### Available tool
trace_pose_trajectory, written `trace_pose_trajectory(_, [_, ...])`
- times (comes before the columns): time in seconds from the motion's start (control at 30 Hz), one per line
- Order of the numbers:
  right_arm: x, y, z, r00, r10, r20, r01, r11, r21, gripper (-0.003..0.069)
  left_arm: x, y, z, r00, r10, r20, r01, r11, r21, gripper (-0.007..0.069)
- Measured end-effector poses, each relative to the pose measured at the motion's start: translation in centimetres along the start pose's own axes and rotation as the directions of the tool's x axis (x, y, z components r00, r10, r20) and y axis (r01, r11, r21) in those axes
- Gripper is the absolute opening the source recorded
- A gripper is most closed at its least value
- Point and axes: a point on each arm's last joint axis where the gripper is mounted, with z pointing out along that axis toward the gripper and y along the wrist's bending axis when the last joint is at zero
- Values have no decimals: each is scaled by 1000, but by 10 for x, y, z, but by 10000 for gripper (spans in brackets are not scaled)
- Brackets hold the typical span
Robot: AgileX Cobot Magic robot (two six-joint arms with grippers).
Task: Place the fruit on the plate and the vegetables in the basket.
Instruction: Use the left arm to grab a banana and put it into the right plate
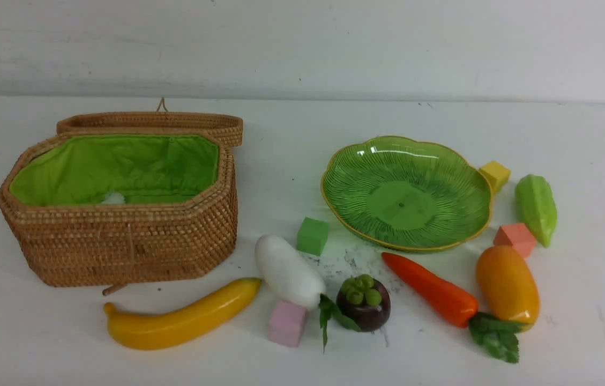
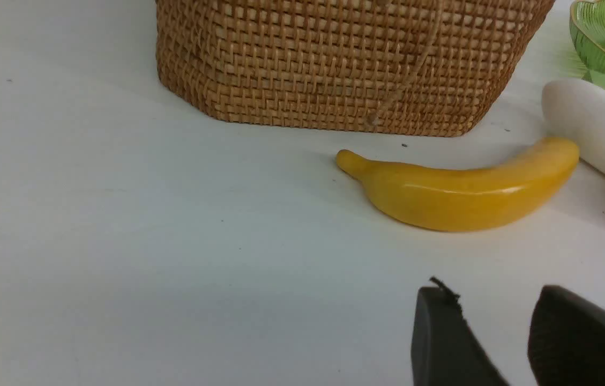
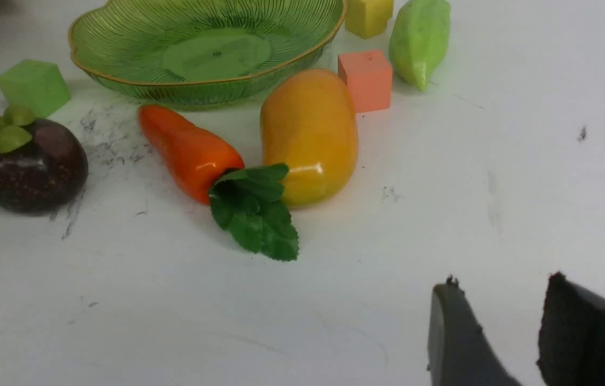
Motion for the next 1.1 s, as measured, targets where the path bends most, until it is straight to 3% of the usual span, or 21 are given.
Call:
trace_pose_trajectory(1.0, [0, 0, 0, 1000, 0, 0, 0, 1000, 0, 240, -1, 0, 0, 1000, -4, 7, 4, 1000, 3, 239])
trace_pose_trajectory(1.1, [0, 0, 0, 1000, 0, 0, 0, 1000, 0, 240, -7, -4, 0, 987, -148, 65, 144, 988, 56, 239])
